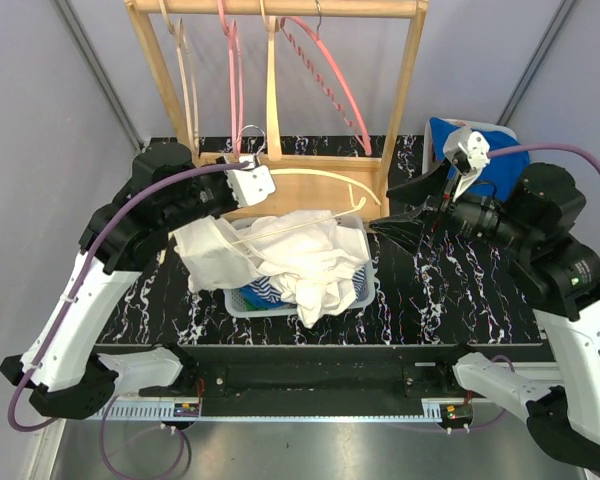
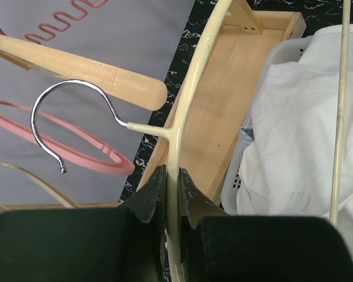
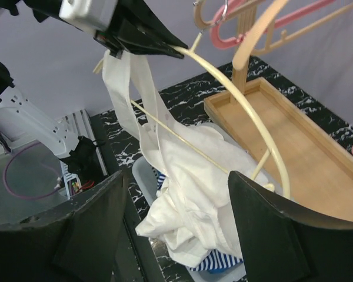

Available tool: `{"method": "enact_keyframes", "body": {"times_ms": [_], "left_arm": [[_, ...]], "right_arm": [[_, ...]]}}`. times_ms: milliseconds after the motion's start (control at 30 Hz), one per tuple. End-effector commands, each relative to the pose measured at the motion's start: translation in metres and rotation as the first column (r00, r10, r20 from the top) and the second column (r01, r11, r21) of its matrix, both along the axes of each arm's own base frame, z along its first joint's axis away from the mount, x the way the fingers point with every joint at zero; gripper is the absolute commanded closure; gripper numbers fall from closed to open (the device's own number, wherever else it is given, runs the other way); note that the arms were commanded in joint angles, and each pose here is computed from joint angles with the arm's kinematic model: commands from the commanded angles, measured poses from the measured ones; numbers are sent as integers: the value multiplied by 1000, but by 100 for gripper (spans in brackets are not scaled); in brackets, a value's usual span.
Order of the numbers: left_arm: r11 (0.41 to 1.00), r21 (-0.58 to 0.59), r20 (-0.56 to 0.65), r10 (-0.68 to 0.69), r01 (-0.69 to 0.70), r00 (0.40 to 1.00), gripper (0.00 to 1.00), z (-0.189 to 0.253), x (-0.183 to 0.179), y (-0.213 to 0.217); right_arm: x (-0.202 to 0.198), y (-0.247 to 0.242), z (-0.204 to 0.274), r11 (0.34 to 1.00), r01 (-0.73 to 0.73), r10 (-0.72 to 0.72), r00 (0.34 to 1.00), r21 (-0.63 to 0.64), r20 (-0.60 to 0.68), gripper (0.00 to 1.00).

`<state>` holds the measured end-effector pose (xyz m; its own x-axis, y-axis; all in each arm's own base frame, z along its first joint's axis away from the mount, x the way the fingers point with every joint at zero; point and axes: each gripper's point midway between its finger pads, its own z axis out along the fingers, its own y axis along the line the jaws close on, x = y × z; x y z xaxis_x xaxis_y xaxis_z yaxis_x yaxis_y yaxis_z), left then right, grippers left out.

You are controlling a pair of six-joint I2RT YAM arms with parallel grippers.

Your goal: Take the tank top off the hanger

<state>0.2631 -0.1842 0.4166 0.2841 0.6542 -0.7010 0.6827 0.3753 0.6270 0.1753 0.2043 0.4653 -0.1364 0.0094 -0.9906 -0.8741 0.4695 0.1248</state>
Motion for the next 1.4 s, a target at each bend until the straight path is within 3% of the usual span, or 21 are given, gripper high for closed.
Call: {"method": "enact_keyframes", "body": {"times_ms": [0,133,233,433,800,1033,1167,1267,1300,1367], "left_arm": [[999,-15,149,-42,44,988,99,37,-3,-6],[991,57,137,-126,119,983,100,27,-18,-9],[987,71,150,-154,145,977,100,31,-25,-7],[979,59,144,-204,198,968,100,35,-36,-11],[963,41,149,-268,265,952,100,43,-48,-17],[962,32,152,-274,272,950,100,47,-47,-20],[962,29,157,-272,271,950,100,49,-45,-22],[963,28,158,-268,267,950,100,50,-43,-22],[963,30,157,-269,268,950,100,50,-42,-23],[965,25,160,-263,262,951,100,53,-41,-23]], "right_arm": [[8,11,-3,993,-85,86,996,-82,18,22],[30,27,13,986,-138,143,988,-98,56,23],[55,44,3,976,-182,185,983,-121,17,23],[66,59,-15,957,-260,255,965,-127,-57,25],[39,68,-31,920,-392,382,907,-25,-174,26],[24,70,-40,896,-443,434,872,9,-225,38],[21,70,-42,892,-452,442,866,13,-235,51],[19,68,-39,894,-448,439,869,12,-227,73],[18,68,-38,895,-445,437,872,12,-223,88],[17,66,-36,899,-437,429,877,10,-216,99]]}}
